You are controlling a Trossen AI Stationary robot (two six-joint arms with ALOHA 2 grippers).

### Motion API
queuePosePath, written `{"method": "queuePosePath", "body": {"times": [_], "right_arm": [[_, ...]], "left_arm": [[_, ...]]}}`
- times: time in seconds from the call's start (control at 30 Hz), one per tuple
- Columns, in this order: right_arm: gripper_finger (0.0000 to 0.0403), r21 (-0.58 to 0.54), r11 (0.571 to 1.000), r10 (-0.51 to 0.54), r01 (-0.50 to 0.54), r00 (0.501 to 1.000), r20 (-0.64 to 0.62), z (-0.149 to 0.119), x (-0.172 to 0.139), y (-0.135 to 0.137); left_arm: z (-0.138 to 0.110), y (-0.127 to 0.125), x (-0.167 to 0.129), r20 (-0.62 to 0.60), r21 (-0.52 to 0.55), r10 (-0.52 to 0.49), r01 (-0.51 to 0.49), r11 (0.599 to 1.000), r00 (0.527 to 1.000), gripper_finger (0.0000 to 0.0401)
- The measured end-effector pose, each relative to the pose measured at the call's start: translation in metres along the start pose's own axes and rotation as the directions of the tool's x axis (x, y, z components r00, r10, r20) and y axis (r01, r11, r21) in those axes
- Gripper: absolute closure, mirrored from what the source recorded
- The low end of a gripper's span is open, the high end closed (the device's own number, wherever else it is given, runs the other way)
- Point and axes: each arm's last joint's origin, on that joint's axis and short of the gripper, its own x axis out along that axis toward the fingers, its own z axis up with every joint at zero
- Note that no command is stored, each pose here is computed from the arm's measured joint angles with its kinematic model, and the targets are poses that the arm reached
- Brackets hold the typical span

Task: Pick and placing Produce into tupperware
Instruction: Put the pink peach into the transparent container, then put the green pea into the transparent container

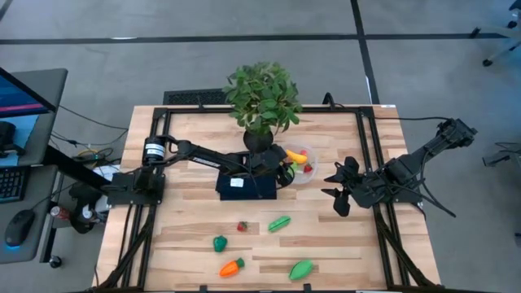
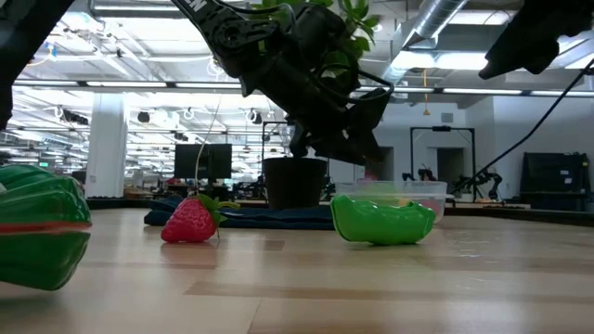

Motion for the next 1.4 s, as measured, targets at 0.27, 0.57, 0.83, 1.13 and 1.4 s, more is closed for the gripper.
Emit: {"method": "queuePosePath", "body": {"times": [0.27, 0.57, 0.83, 1.13, 1.4], "right_arm": [[0.0237, 0.001, 1.000, 0.000, 0.000, 1.000, 0.000, 0.000, 0.000, 0.000], [0.0237, 0.000, 1.000, 0.000, 0.000, 1.000, 0.000, 0.000, 0.000, 0.000], [0.0237, -0.094, 0.995, 0.027, -0.032, 0.998, -0.052, -0.004, 0.006, 0.008], [0.0237, -0.247, 0.954, 0.134, -0.169, 0.979, -0.152, -0.007, 0.050, 0.042], [0.0237, -0.234, 0.929, 0.253, -0.286, 0.954, -0.159, 0.004, 0.090, 0.052]], "left_arm": [[0.000, 0.000, 0.000, -0.001, 0.000, -0.007, 0.007, 1.000, 1.000, 0.0230], [0.015, -0.015, -0.022, 0.020, 0.065, -0.107, 0.105, 0.992, 0.994, 0.0230], [0.036, -0.031, -0.073, -0.054, 0.250, -0.168, 0.176, 0.952, 0.984, 0.0230], [0.026, -0.035, -0.148, -0.382, 0.434, -0.190, 0.357, 0.827, 0.904, 0.0230], [-0.009, -0.023, -0.217, -0.520, 0.365, -0.163, 0.390, 0.845, 0.839, 0.0230]]}}
